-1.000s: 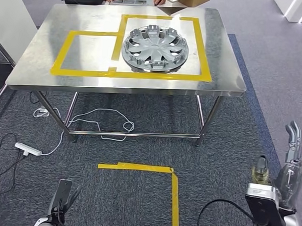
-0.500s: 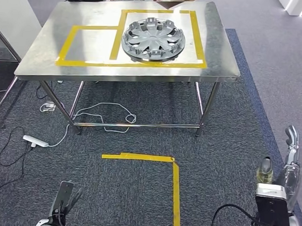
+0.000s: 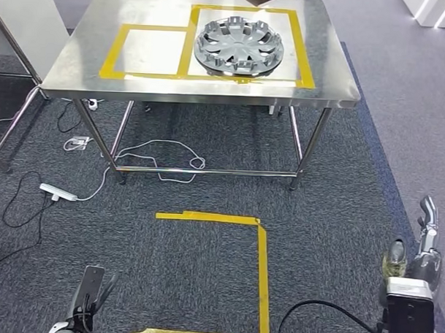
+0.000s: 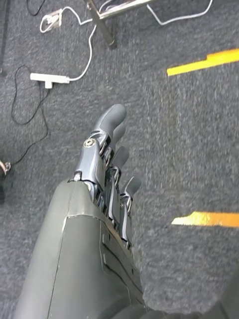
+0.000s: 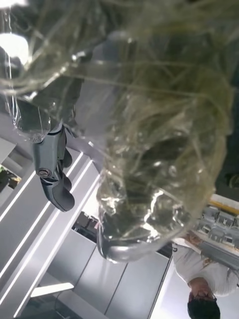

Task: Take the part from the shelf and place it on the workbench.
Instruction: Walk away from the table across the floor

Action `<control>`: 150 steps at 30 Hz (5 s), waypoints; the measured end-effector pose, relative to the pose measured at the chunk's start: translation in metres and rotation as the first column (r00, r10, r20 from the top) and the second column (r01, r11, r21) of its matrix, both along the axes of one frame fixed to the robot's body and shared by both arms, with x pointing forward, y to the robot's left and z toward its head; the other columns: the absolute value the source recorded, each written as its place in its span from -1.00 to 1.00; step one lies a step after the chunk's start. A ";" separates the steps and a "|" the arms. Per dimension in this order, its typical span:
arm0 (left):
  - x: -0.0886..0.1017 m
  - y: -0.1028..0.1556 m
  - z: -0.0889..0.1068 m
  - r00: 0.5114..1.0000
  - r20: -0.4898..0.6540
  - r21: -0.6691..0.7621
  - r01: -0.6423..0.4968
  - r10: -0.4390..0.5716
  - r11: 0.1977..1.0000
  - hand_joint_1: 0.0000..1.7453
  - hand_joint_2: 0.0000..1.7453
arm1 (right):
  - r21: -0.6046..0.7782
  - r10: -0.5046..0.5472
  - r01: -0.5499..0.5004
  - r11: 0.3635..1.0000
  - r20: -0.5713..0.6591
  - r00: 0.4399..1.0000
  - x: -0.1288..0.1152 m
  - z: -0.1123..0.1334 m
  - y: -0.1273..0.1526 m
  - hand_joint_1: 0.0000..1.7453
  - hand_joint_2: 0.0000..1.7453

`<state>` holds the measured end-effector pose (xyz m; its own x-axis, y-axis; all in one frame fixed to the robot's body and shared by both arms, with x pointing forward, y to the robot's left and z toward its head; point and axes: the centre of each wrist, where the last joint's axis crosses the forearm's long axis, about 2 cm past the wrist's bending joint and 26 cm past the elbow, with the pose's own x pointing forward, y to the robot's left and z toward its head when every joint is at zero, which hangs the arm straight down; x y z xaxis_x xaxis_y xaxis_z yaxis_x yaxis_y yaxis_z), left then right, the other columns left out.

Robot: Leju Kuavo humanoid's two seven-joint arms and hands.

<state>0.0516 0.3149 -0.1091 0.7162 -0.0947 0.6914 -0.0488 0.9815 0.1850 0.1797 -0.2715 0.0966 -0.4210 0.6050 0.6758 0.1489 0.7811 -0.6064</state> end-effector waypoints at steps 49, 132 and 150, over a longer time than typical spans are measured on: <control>-0.011 -0.001 -0.001 0.999 -0.038 -0.013 -0.037 0.036 0.999 -1.00 -1.00 | -0.047 -0.076 0.636 0.770 -0.997 0.017 -0.163 -0.179 -0.039 -1.00 -1.00; -0.021 0.004 -0.002 0.997 -0.075 -0.001 -0.023 0.022 1.000 -1.00 -1.00 | 0.019 0.081 0.522 0.853 -0.992 -0.097 -0.166 -0.207 0.003 -1.00 -1.00; -0.023 0.001 -0.003 0.996 -0.083 0.003 -0.016 0.016 1.000 -1.00 -1.00 | 0.008 0.083 0.524 0.852 -0.989 -0.120 -0.170 -0.208 0.003 -1.00 -1.00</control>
